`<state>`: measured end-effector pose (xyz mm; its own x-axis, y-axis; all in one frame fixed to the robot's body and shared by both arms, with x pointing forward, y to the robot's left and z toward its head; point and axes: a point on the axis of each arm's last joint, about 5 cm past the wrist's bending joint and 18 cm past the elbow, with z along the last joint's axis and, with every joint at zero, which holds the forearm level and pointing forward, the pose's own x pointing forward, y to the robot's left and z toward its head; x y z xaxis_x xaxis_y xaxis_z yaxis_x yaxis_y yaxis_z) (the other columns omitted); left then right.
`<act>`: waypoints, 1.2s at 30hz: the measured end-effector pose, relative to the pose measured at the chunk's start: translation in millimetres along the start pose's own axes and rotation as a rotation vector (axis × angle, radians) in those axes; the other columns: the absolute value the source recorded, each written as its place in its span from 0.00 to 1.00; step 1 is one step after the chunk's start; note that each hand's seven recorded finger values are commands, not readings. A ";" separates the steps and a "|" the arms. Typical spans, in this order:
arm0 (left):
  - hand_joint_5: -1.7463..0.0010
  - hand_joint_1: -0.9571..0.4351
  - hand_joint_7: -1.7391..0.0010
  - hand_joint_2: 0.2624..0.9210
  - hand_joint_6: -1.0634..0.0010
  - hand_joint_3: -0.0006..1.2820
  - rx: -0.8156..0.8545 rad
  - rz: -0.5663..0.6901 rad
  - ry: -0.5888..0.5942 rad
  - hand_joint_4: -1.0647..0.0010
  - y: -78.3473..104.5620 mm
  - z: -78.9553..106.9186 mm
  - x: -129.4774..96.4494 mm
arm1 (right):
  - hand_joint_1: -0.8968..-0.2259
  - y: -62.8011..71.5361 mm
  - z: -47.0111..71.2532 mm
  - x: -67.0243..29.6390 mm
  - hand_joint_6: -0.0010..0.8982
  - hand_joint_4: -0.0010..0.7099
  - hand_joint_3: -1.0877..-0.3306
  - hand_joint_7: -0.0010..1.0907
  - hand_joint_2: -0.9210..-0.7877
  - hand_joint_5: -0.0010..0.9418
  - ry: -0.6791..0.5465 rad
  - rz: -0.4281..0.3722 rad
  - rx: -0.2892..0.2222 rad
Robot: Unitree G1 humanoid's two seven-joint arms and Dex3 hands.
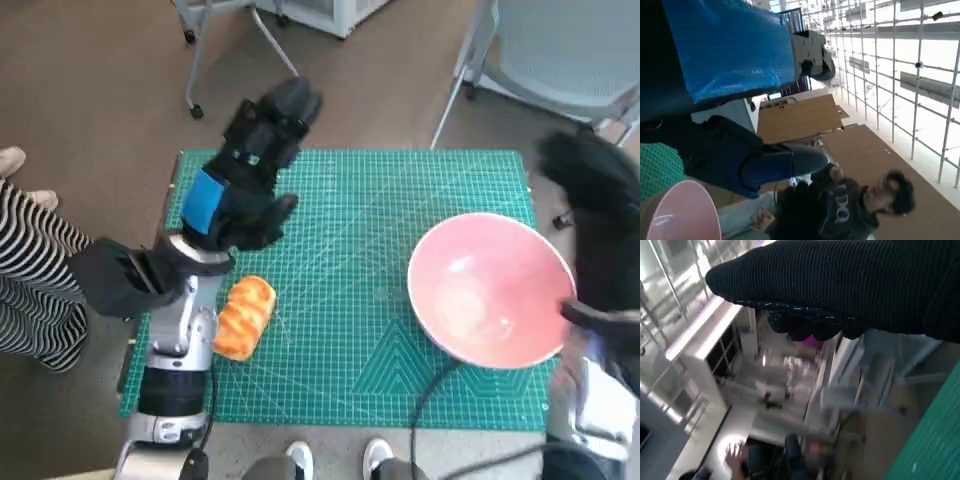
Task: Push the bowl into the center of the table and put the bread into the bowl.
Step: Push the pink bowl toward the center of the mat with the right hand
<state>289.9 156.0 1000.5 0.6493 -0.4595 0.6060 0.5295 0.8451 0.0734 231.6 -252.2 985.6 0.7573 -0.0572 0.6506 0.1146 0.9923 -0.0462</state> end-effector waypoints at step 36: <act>0.91 0.30 0.72 0.95 1.00 0.33 0.035 0.037 0.003 0.99 7.0 -2.2 -7.7 | 0.51 -33.3 -89.1 -76.9 0.07 0.23 0.26 0.45 0.00 0.01 0.504 -0.316 -0.041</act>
<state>289.8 164.9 994.6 0.6699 -0.4286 0.6063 0.4860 0.8705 0.0784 226.8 -290.6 869.6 0.8930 -0.4042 0.1978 0.4015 0.9142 0.0556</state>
